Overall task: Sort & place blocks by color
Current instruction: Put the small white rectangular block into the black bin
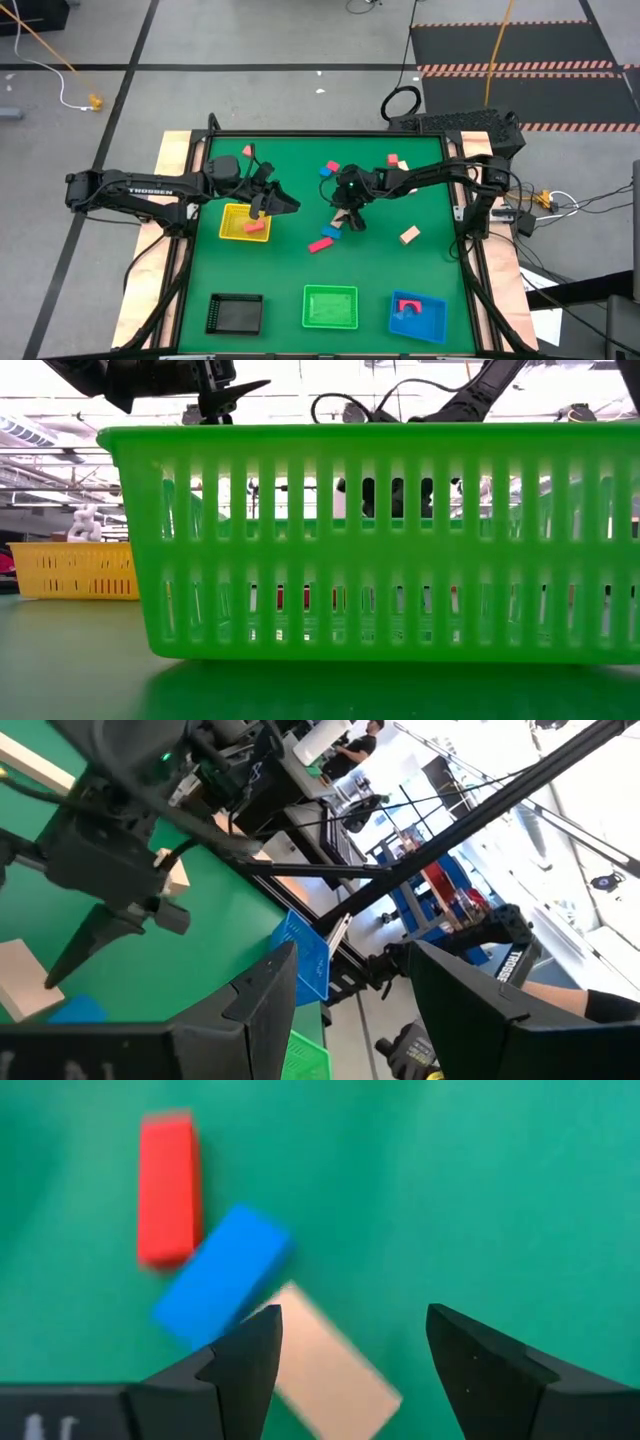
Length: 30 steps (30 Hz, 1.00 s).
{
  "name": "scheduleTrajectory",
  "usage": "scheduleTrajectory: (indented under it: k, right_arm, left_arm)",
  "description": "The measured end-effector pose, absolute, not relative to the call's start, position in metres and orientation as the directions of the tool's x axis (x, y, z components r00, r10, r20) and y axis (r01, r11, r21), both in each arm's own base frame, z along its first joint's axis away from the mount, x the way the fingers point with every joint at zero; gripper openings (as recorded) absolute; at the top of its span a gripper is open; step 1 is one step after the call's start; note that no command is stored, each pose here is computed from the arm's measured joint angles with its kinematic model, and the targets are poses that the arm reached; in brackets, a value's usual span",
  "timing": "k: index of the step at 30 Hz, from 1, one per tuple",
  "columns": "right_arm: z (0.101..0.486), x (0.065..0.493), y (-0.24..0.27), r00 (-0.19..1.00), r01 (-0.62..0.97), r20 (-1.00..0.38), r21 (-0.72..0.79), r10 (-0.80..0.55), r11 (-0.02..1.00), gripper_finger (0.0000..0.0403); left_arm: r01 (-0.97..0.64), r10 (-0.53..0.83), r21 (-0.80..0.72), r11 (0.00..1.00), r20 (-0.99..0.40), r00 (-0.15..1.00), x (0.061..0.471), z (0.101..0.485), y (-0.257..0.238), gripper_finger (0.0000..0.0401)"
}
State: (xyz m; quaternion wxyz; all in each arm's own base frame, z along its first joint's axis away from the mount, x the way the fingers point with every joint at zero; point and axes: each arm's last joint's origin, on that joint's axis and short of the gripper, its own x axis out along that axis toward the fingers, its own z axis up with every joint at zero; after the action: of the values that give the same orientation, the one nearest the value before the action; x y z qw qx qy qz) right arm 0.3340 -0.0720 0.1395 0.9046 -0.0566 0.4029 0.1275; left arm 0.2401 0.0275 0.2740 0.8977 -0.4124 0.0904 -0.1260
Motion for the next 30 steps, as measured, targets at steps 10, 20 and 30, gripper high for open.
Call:
scheduleTrajectory:
  k: [10,20,30]
  right_arm:
    - [0.128,0.331,-0.07,0.581,-0.427,-0.772,-0.022,0.256,0.904,0.024]
    - [0.132,0.332,-0.073,0.608,-0.281,-0.757,0.075,0.238,0.957,0.024]
    - [0.174,0.325,-0.07,0.691,-0.397,-0.687,-0.102,0.224,0.912,0.024]
  left_arm:
    - [0.153,-0.301,-0.758,0.633,-0.059,0.952,0.24,0.274,0.028,0.0196]
    - [0.152,-0.301,-0.759,0.633,-0.06,0.952,0.24,0.274,0.028,0.0196]
    - [0.151,-0.301,-0.759,0.633,-0.062,0.952,0.24,0.274,0.028,0.0196]
